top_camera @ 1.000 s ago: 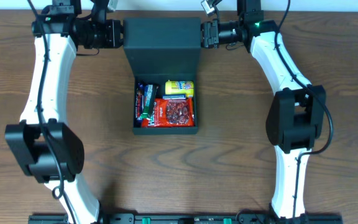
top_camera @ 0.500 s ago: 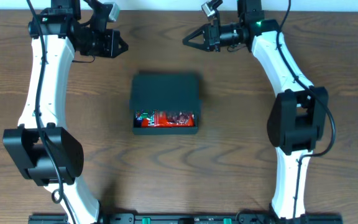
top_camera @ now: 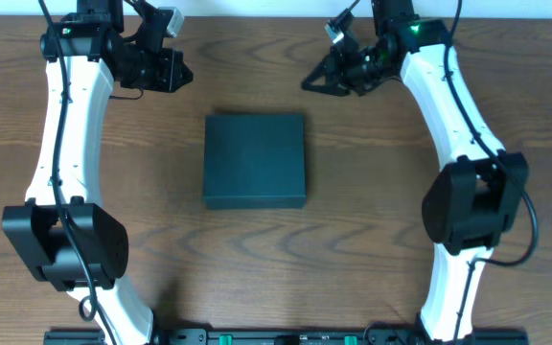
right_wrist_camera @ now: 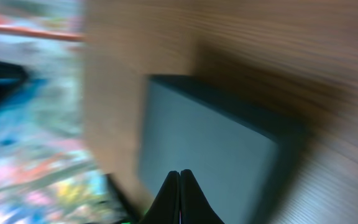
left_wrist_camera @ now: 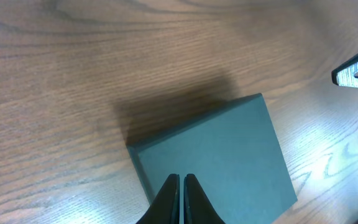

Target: Pack container

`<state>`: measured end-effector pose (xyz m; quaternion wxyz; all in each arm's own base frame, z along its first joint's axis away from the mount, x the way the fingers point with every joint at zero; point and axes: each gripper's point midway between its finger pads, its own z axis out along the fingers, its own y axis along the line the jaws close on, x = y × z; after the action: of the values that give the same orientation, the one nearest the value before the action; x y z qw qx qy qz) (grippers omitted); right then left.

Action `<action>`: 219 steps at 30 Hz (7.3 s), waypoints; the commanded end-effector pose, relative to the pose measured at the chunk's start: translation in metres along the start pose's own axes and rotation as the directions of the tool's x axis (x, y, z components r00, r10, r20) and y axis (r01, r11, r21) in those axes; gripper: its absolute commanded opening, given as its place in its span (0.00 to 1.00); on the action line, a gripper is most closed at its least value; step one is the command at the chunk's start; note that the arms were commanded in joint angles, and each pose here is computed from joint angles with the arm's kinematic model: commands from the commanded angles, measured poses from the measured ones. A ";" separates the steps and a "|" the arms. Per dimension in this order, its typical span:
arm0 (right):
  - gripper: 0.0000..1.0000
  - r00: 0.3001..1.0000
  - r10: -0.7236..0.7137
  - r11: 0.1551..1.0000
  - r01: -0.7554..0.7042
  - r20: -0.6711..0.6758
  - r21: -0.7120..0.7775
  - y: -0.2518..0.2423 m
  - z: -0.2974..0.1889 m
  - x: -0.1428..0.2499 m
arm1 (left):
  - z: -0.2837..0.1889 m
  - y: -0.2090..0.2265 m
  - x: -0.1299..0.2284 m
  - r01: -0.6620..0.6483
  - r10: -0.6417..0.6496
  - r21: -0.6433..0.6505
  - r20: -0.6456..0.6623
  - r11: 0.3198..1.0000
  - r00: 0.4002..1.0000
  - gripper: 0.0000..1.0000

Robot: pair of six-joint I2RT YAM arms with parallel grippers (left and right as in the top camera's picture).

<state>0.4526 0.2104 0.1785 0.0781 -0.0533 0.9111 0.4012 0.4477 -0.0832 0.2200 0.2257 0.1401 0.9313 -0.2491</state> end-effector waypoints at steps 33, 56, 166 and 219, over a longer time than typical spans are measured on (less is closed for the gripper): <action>0.02 0.926 -0.364 0.869 0.299 0.101 0.394 0.029 -0.139 0.193 | -0.129 -0.118 0.144 -0.178 0.180 -0.119 0.005 0.977 0.984 0.06; 0.99 0.957 -0.138 0.954 0.061 0.253 0.293 -0.003 -0.132 0.327 | -0.149 -0.139 0.254 -0.015 0.025 -0.099 0.108 0.995 0.994 0.95; 0.99 0.642 -0.682 0.660 0.333 0.351 0.674 -0.095 -0.106 0.299 | -0.019 -0.001 0.273 0.129 0.075 -0.302 0.581 0.944 0.810 0.95; 0.99 0.741 -0.572 0.731 0.267 0.352 0.628 -0.135 -0.066 0.305 | -0.019 -0.001 0.273 0.129 0.075 -0.302 0.581 0.944 0.810 0.96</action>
<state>0.1681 0.0607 0.0700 0.4271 -0.1386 0.8884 0.0956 0.2067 -0.0314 0.1058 0.5210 0.0025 0.8453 -0.1185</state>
